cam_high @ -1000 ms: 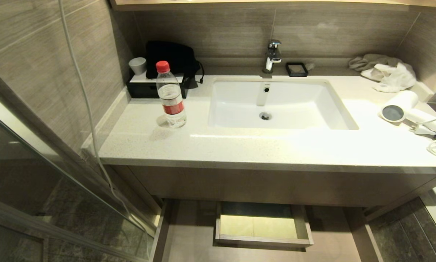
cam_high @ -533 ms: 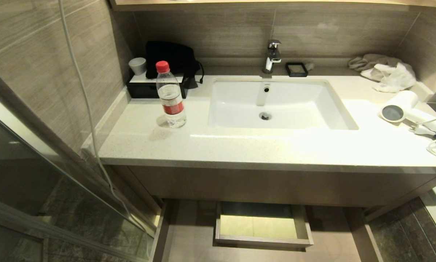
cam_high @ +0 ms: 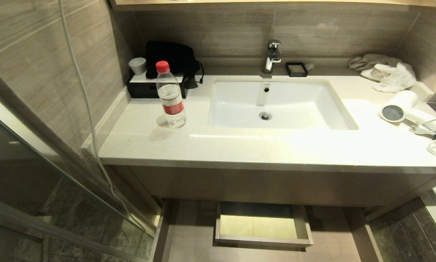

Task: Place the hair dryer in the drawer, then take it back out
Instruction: Pick up the hairdryer

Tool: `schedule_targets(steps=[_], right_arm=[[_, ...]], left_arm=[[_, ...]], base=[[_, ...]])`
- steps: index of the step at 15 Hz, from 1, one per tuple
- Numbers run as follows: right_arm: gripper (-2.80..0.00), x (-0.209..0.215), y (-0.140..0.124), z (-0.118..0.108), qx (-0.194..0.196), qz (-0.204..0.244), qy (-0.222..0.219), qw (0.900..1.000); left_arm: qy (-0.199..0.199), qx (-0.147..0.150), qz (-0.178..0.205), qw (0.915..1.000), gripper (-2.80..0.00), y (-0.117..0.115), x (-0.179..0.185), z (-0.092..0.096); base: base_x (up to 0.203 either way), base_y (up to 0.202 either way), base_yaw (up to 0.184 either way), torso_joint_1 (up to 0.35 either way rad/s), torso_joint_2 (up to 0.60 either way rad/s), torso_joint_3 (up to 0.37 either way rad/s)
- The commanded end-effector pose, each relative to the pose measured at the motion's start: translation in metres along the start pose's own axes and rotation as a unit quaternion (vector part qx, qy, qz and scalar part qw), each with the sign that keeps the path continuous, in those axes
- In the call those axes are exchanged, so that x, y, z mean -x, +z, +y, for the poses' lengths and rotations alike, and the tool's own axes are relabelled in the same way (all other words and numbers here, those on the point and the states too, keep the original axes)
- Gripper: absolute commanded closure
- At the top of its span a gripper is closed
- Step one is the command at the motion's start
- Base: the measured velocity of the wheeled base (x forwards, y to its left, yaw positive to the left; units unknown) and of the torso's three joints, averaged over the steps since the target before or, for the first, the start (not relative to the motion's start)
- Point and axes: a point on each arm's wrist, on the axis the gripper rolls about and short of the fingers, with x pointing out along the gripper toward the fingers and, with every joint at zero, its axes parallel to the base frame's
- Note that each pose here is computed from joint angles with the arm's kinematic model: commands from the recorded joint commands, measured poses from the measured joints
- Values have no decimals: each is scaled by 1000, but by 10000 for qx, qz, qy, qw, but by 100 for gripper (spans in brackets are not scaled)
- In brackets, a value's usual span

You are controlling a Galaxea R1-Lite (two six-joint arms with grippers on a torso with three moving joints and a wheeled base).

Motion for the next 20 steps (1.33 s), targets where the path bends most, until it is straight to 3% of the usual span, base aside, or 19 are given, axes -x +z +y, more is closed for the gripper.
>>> schedule_targets(steps=[1,6,13,20], right_arm=[[0,0,0,0,-2,13,3,10000],[0,0,0,0,-2,7,9,10000],[0,0,0,0,-2,7,9,10000],[0,0,0,0,-2,6,3,10000]], left_arm=[[0,-1,0,10000,0,0,0,0],[0,-1,0,10000,0,0,0,0],[0,-1,0,10000,0,0,0,0],[0,-1,0,10000,0,0,0,0]], base=[[0,0,0,0,0,0],[2,3,-33,3,2,-1],[5,8,-177,1,0,2],[0,0,-9,0,0,0]])
